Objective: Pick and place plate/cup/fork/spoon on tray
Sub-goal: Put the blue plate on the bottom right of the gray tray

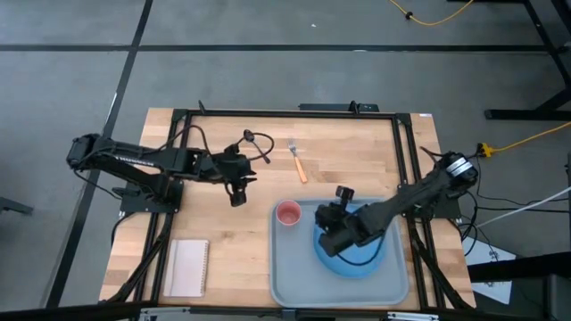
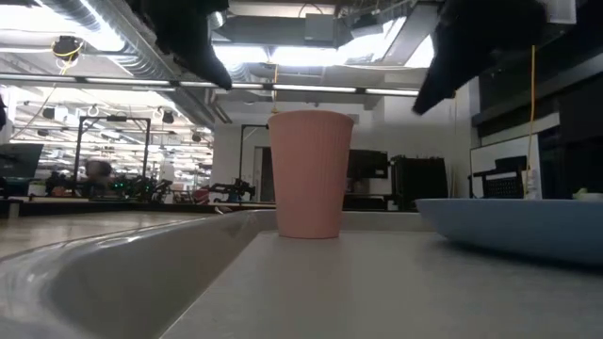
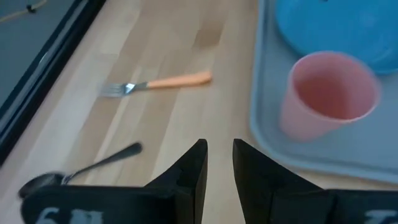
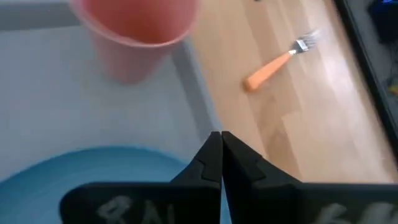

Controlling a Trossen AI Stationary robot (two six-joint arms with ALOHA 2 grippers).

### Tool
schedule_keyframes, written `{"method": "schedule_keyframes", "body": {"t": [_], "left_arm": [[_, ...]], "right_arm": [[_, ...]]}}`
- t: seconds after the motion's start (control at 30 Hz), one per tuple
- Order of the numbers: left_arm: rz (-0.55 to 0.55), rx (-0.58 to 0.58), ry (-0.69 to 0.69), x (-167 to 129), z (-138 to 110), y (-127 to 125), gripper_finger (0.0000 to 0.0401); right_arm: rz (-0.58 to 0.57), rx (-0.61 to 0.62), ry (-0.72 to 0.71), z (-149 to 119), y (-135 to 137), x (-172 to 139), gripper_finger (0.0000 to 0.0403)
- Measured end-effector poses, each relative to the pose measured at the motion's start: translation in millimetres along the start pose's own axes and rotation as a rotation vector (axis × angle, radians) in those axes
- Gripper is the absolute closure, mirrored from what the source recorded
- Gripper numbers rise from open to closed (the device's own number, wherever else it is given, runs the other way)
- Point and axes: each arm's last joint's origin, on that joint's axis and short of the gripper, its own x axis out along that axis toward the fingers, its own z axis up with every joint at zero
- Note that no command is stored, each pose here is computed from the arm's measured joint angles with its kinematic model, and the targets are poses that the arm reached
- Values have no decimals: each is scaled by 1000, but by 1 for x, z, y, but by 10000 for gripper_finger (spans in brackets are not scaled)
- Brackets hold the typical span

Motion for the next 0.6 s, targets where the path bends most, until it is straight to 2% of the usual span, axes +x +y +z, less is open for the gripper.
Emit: {"method": "schedule_keyframes", "body": {"t": [0.27, 0.43, 0.6], "left_arm": [[-74, 33, -60, -6, 3, -20, 332], [-95, 42, -90, -8, 4, -27, 332], [-104, 51, -117, -9, 6, -29, 332]], "right_arm": [[-2, -57, 131, -4, -6, 29, 398], [89, -101, 192, -20, -8, 54, 398], [104, -57, 213, -24, -17, 72, 398]]}}
